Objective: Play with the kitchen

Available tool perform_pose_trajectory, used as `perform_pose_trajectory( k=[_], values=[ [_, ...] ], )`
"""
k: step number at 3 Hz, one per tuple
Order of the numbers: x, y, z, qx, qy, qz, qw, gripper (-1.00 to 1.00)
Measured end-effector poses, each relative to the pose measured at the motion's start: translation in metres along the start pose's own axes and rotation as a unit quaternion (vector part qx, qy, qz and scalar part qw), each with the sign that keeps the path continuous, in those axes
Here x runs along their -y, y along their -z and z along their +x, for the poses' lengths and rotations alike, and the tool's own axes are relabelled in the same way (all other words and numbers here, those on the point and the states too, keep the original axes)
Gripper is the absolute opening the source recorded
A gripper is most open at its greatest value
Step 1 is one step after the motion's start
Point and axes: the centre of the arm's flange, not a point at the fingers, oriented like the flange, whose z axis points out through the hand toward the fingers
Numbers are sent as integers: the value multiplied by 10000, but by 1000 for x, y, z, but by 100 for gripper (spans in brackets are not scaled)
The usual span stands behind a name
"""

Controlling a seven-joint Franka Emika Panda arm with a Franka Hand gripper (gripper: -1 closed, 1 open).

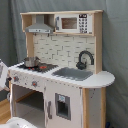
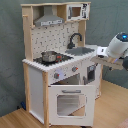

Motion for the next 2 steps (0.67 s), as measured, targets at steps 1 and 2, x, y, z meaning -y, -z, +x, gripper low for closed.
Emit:
perform_pose_trajectory(
  k=[1, 2],
  values=[
    [-2, -16, -18, -4, 52, 476, 9989, 100],
    [-9, -43, -29, -59, 188, 979, 9950, 100]
  ],
)
